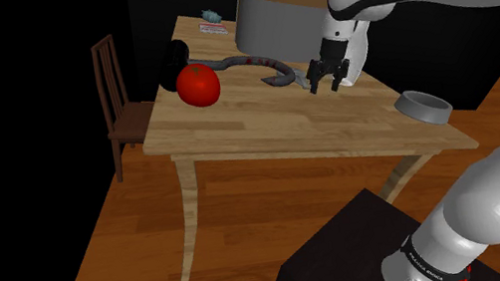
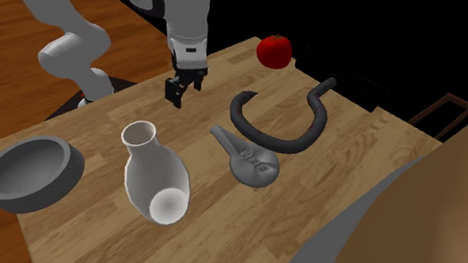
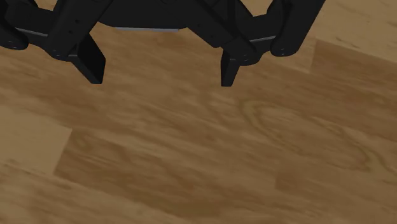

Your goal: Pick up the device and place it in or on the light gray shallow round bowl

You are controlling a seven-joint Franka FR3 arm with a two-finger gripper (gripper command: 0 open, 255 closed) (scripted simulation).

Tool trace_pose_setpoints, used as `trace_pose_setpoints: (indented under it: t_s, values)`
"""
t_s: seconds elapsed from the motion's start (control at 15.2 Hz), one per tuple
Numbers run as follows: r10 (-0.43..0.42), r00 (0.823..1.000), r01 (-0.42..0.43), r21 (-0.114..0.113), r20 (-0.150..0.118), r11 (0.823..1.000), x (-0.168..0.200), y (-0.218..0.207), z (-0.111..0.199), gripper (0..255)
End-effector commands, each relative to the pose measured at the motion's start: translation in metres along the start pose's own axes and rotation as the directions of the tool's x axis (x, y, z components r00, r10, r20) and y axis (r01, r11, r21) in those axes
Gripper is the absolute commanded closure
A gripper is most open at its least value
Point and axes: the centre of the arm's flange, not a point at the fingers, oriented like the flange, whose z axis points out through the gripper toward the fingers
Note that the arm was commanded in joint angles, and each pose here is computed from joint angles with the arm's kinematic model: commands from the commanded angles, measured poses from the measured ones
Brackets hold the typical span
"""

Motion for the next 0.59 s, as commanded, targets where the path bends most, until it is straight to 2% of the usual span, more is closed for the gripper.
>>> trace_pose_setpoints:
  t_s: [0.0, 0.53]
  values:
    - [0.022, 1.0, -0.022, 0.008, -0.019, 1.0, 0.025, 0.005, -0.001, 0]
    - [0.109, 0.99, -0.105, 0.044, -0.088, 0.993, 0.113, 0.042, -0.011, 0]
